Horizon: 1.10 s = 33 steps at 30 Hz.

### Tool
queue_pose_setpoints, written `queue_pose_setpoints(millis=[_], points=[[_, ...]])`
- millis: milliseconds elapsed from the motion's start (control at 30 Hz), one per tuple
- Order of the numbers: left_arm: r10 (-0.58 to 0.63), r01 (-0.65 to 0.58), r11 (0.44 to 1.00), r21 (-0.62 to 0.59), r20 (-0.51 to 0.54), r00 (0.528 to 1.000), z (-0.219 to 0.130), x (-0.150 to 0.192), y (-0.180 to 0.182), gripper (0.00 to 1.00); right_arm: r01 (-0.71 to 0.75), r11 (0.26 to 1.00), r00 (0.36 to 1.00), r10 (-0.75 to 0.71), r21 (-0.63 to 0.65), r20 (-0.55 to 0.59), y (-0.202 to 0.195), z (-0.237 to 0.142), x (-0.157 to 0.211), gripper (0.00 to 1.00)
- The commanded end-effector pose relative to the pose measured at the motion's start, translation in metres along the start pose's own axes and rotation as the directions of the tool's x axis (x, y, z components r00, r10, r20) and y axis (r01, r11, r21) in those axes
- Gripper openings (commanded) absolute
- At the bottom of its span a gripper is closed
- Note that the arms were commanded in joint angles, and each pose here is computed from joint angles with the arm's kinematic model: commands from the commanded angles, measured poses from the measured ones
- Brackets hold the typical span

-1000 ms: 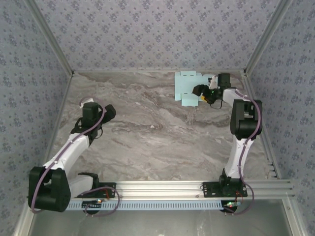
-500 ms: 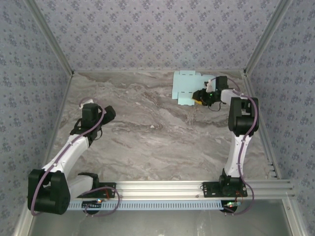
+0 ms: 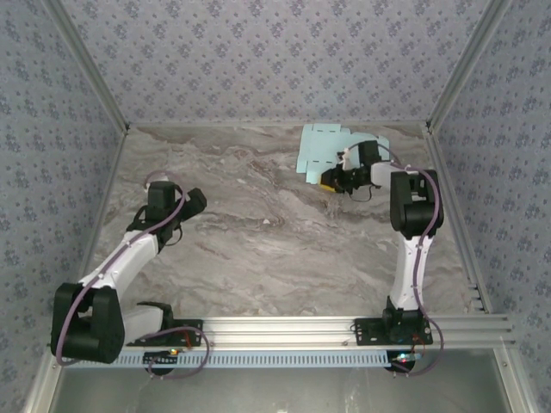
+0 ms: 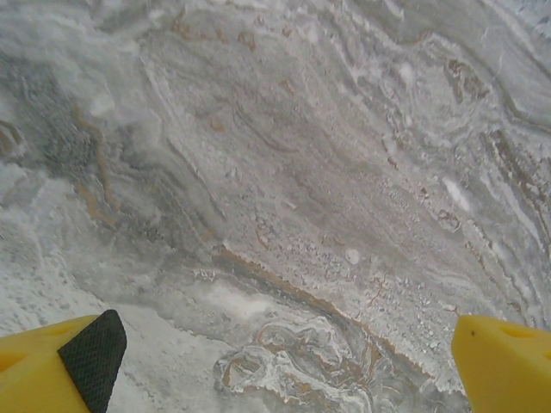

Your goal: Fold the paper box

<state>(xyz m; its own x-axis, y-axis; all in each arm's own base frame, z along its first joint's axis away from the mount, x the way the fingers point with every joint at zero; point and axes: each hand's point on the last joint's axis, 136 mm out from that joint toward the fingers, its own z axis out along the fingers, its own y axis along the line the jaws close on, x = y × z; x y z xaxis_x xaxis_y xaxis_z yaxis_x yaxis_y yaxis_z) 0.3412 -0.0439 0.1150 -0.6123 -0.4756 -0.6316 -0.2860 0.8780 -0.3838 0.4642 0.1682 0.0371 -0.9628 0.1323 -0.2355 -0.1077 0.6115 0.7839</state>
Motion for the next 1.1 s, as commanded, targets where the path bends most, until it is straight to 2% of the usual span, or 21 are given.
queue_pose_setpoints(millis=[0,100,267,467,667,800,933,1067], points=[[0.003,-0.003,0.998,0.067,0.004,1.000,0.001,-0.010,-0.021,0.99,0.021,0.999,0.997,-0.024,0.038,0.080,0.010,-0.022,-0.010,0.37],[0.005,-0.005,0.998,0.062,-0.008,1.000,0.002,-0.008,-0.020,0.99,-0.004,0.998,0.985,-0.007,0.064,0.170,0.006,-0.042,-0.020,0.45],[0.022,-0.022,0.998,0.052,-0.004,1.000,0.005,-0.007,-0.018,0.99,-0.053,0.989,0.968,0.018,0.138,0.249,-0.016,-0.055,-0.035,0.47],[0.034,-0.033,0.998,0.053,-0.013,0.999,0.006,-0.006,-0.020,0.99,-0.101,0.985,0.958,0.058,0.142,0.281,-0.032,-0.050,-0.051,0.46],[0.034,-0.034,0.999,0.041,-0.018,0.999,0.006,-0.003,-0.016,0.99,-0.101,0.991,0.962,0.076,0.083,0.261,-0.029,-0.036,-0.062,0.45],[0.022,-0.021,0.999,0.033,-0.022,1.000,0.006,-0.001,-0.014,0.99,-0.087,0.995,0.965,0.069,0.058,0.252,-0.024,-0.027,-0.065,0.38],[0.028,-0.028,0.999,0.032,-0.022,0.999,0.005,-0.001,-0.014,0.99,-0.061,0.998,0.971,0.053,0.029,0.234,-0.020,-0.022,-0.067,0.19],[0.021,-0.020,0.999,0.047,-0.016,1.000,0.002,-0.003,-0.017,0.99,-0.036,0.999,0.976,0.038,-0.011,0.214,-0.008,-0.023,-0.058,0.11]])
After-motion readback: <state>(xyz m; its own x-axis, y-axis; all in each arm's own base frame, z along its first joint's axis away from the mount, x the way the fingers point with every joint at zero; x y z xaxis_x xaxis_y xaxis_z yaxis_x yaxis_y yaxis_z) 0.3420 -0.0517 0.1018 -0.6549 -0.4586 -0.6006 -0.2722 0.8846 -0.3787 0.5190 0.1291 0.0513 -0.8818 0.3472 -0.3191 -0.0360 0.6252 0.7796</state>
